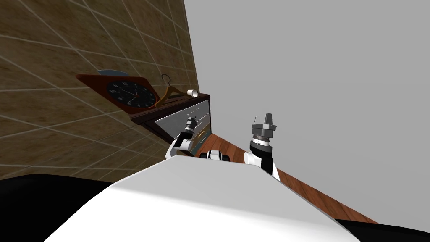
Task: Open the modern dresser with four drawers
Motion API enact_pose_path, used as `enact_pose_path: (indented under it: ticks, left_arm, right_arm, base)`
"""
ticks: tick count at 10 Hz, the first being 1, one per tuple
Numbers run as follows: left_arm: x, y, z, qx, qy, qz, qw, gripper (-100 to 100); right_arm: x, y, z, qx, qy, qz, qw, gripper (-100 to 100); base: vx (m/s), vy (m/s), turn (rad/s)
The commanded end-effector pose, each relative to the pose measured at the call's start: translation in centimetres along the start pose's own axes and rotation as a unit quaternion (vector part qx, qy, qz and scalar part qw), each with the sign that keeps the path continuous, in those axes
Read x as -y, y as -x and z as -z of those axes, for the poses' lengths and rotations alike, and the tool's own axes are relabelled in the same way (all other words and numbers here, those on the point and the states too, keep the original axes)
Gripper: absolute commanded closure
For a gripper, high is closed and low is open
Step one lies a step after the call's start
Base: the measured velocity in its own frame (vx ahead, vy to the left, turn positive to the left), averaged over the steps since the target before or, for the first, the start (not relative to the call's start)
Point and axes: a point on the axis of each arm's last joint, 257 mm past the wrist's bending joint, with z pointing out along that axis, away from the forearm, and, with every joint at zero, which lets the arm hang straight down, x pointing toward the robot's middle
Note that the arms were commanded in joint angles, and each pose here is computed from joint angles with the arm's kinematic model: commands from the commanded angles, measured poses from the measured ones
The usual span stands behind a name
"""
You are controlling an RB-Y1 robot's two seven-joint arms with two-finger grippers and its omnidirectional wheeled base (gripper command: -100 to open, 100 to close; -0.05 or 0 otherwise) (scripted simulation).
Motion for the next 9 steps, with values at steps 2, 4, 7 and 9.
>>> enact_pose_path:
  ticks: [2,4,7,9]
  left_arm:
    - [-0.9,0.4,-0.1,0.0,0.005,0.003,1.0,-100]
    - [-1.5,0.6,-0.1,0.004,0.008,0.011,0.9999,-100]
    - [-0.3,0.7,-0.2,0.005,0.007,0.012,0.9999,-100]
    - [-1.2,0.6,-0.1,0.003,0.007,0.008,0.9999,100]
  right_arm:
    - [0.0,0.0,0.0,0.0,0.0,0.0,1.0,0]
    - [0.0,0.0,0.0,0.0,0.0,0.0,1.0,0]
    - [0.0,0.0,0.0,0.0,0.0,0.0,1.0,0]
    - [0.0,0.0,0.0,0.0,0.0,0.0,1.0,0]
  base:
    - [0.029,0.155,0.006]
    - [0.039,0.175,0.01]
    - [0.069,0.044,-0.006]
    - [-0.002,-0.005,0.005]
